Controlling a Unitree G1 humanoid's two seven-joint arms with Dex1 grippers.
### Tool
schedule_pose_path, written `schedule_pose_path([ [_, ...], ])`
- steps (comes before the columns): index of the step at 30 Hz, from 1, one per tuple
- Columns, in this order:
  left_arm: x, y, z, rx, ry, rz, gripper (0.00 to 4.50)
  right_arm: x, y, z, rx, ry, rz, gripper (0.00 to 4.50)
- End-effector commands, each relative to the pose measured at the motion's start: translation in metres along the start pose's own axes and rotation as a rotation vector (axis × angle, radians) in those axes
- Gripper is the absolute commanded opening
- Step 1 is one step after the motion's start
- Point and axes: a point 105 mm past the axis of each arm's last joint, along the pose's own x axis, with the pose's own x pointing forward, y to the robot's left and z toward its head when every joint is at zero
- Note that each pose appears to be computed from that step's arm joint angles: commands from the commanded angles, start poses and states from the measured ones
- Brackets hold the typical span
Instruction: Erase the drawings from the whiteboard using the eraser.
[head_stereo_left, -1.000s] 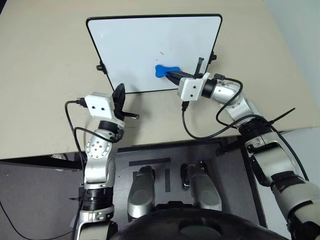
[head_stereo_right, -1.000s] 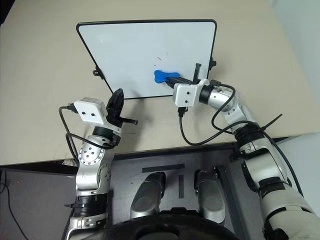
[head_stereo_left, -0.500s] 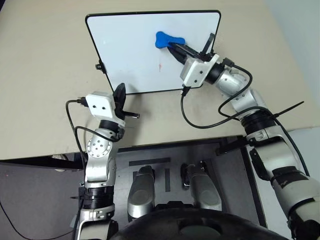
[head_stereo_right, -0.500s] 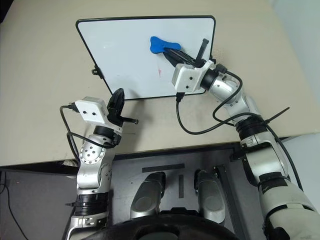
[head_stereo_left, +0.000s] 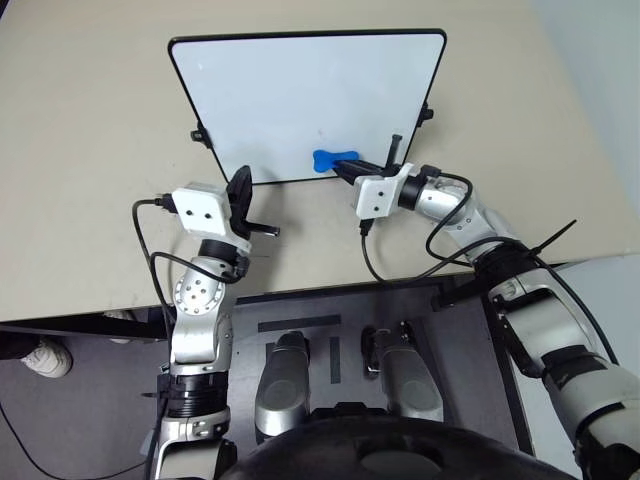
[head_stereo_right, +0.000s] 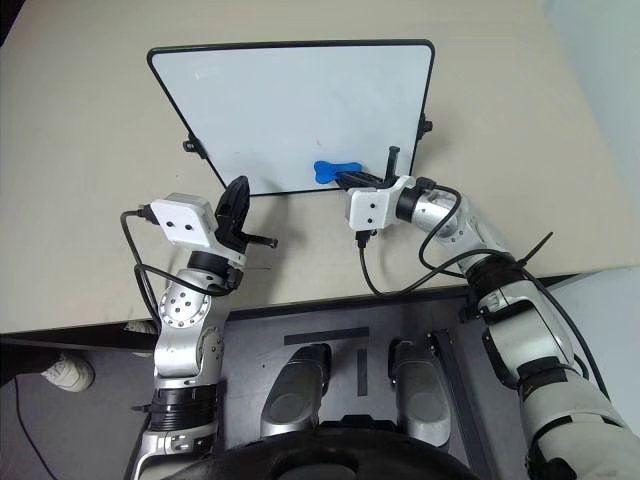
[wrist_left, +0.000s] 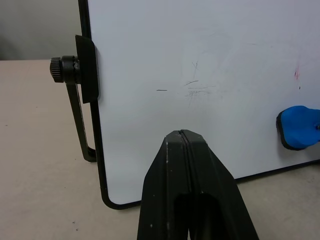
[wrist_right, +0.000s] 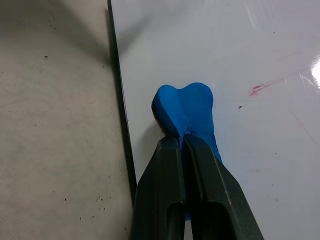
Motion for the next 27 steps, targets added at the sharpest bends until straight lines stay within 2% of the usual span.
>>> schedule_pose_path([
  [1, 0.004, -0.002, 0.011, 0.014, -0.046, -0.011, 0.0, -0.001, -0.036, 0.005, -0.044, -0.012, -0.133, 0.04],
  [8, 0.004, -0.003, 0.011, 0.012, -0.046, -0.017, 0.0, -0.011, -0.075, 0.017, -0.086, -0.05, -0.33, 0.04],
  [18, 0.004, -0.004, 0.011, 0.009, -0.047, -0.02, 0.0, -0.015, -0.079, 0.023, -0.076, -0.062, -0.377, 0.04],
  [27, 0.002, -0.003, 0.009, 0.006, -0.038, -0.022, 0.0, -0.049, -0.022, 0.033, 0.2, -0.118, -0.125, 0.04],
])
